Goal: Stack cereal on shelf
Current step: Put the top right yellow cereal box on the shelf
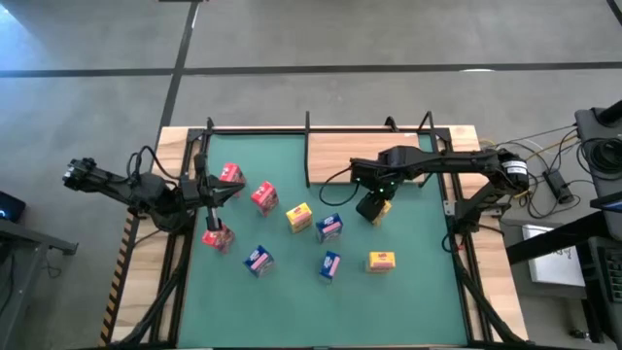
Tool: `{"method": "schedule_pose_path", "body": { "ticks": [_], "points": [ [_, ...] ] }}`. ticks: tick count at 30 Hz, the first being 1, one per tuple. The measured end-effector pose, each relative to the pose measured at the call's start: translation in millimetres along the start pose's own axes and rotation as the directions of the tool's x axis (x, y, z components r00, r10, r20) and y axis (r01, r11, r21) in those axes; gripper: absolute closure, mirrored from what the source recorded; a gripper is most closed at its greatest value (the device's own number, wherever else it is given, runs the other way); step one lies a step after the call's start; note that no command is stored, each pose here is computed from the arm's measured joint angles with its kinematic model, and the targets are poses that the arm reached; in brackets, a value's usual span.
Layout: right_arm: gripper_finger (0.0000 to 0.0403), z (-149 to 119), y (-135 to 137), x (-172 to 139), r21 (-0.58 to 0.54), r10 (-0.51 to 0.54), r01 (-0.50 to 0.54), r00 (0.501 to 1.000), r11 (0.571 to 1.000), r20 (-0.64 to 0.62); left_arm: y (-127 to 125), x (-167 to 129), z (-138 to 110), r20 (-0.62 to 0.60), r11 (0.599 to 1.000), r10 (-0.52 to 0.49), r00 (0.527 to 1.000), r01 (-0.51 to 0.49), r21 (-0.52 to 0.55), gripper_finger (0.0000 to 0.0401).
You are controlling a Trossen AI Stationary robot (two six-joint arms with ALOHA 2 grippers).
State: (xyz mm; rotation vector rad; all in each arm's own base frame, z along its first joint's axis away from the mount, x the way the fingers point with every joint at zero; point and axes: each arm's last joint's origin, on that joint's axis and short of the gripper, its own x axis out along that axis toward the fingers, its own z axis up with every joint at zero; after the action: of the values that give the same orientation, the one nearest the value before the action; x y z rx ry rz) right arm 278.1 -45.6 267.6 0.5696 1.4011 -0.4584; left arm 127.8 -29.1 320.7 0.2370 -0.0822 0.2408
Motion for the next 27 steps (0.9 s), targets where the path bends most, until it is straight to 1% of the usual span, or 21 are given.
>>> {"method": "schedule_pose_path", "body": {
  "ticks": [7, 11, 13, 15, 18, 20, 22, 23, 27],
  "points": [
    [0.0291, 6.4, 5.0, -27.5, -0.072, 0.033, -0.029, 0.998, 0.997, 0.06, 1.0, -1.2, 0.7, 0.006, 1.0, 0.002, 1.0, -0.002, -0.003, 0.0401],
    [0.0291, 12.2, 8.9, -47.1, -0.168, 0.055, -0.033, 0.99, 0.985, 0.133, 1.1, -1.3, 0.7, 0.006, 1.0, 0.002, 1.0, -0.002, -0.002, 0.0401],
    [0.029, 15.3, 8.9, -56.1, -0.218, 0.025, 0.018, 0.982, 0.976, 0.189, 1.1, -1.3, 0.7, 0.006, 1.0, 0.002, 1.0, -0.002, -0.002, 0.0401],
    [0.029, 18.2, 7.9, -64.5, -0.272, -0.038, 0.109, 0.966, 0.956, 0.256, 1.1, -1.3, 0.7, 0.006, 1.0, 0.002, 1.0, -0.002, -0.002, 0.0401],
    [0.029, 22.4, 5.2, -75.1, -0.342, -0.167, 0.297, 0.917, 0.892, 0.362, 1.1, -1.3, 0.7, 0.006, 1.0, 0.002, 1.0, -0.002, -0.002, 0.0401],
    [0.0289, 24.6, 3.6, -78.7, -0.386, -0.217, 0.38, 0.889, 0.841, 0.403, 1.1, -1.3, 0.8, 0.006, 1.0, 0.002, 1.0, -0.002, -0.002, 0.0401],
    [0.0289, 29.6, 0.7, -80.7, -0.425, -0.218, 0.412, 0.875, 0.806, 0.433, 1.1, -1.3, 0.7, 0.006, 1.0, 0.002, 1.0, -0.002, -0.002, 0.0401],
    [0.0289, 32.5, -1.5, -81.4, -0.429, -0.216, 0.419, 0.869, 0.8, 0.446, 1.1, -1.3, 0.8, 0.006, 1.0, 0.002, 1.0, -0.002, -0.002, 0.0401],
    [0.0289, 51.1, -13.6, -79.2, -0.414, -0.208, 0.435, 0.848, 0.8, 0.488, 1.1, -1.2, 0.7, 0.006, 1.0, 0.002, 1.0, -0.002, 0.006, 0.0401]
  ]
}}
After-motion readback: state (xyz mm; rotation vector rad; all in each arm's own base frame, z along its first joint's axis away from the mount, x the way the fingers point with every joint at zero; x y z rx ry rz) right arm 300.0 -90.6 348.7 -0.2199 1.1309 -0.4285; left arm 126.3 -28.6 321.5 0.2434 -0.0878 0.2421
